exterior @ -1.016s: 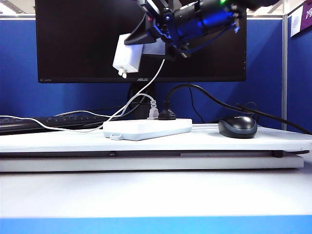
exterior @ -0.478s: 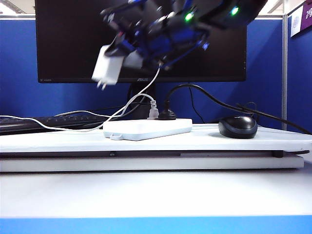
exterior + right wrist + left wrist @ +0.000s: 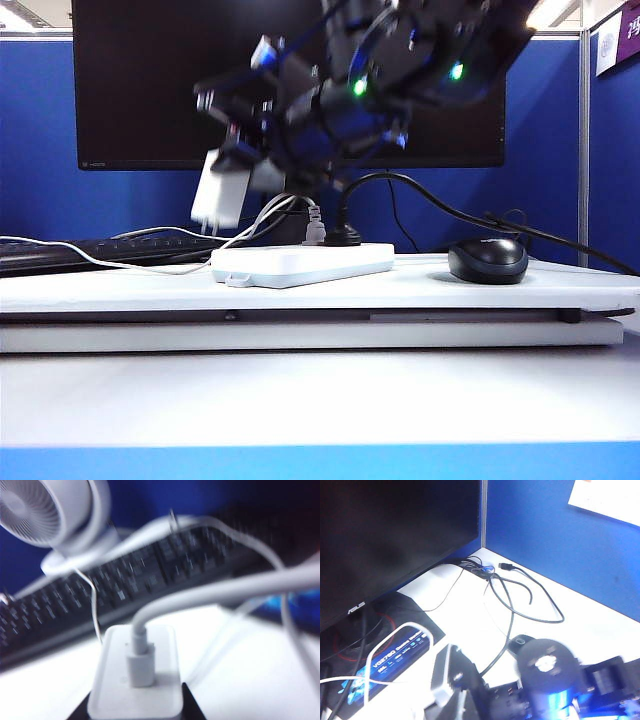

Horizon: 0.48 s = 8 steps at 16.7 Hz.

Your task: Unplug the white charger from the socket, then place it next to the socket.

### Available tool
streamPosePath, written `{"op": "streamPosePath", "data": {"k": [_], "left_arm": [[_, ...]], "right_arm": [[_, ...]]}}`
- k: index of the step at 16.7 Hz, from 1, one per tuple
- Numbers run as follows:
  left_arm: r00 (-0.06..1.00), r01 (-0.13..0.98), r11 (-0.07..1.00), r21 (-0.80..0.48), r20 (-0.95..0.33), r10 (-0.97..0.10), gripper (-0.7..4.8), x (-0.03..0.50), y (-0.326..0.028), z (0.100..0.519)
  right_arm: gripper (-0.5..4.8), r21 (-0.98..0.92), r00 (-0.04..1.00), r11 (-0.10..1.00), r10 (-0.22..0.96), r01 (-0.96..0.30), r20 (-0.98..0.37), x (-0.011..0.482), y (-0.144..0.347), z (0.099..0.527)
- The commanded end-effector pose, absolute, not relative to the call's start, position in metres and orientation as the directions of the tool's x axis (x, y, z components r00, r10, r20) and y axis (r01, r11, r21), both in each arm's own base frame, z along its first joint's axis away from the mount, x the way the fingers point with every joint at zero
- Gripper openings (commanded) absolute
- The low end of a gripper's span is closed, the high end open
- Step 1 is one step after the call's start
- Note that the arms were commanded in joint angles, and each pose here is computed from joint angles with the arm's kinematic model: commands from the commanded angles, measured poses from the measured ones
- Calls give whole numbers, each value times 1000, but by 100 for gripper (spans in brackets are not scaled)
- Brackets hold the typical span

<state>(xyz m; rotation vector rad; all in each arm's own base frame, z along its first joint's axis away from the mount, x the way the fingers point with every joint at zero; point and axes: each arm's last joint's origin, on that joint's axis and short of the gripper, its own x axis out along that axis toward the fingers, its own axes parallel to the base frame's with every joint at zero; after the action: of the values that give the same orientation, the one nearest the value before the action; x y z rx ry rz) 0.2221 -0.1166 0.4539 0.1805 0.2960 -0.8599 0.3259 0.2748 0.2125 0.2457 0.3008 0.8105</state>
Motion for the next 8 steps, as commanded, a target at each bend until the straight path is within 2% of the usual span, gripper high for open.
{"op": "streamPosePath", "data": {"k": [1,3,4,5,6,8], "left_arm": [[614,770,637,37,-316,-723,-5,220,-116,456],[611,770,637,33,-325,-722,-5,220,-116,455],[611,770,637,33,-326,-721,-5,220,-116,455],[611,770,637,33,-326,-722,-5,220,-116,455],[611,770,637,32,-327,-721,-5,220,-116,455],[611,770,637,32,-327,-721,-5,220,-116,455]], "right_arm": [[-1,354,648,659,742,-663,-168,328,278,207],[-1,356,646,665,740,-657,-189,328,277,205],[39,357,644,668,738,-653,-204,328,277,203],[202,358,641,670,737,-650,-216,327,277,202],[319,359,639,672,736,-648,-225,327,277,203],[319,357,641,671,736,-650,-217,325,275,209]]}}
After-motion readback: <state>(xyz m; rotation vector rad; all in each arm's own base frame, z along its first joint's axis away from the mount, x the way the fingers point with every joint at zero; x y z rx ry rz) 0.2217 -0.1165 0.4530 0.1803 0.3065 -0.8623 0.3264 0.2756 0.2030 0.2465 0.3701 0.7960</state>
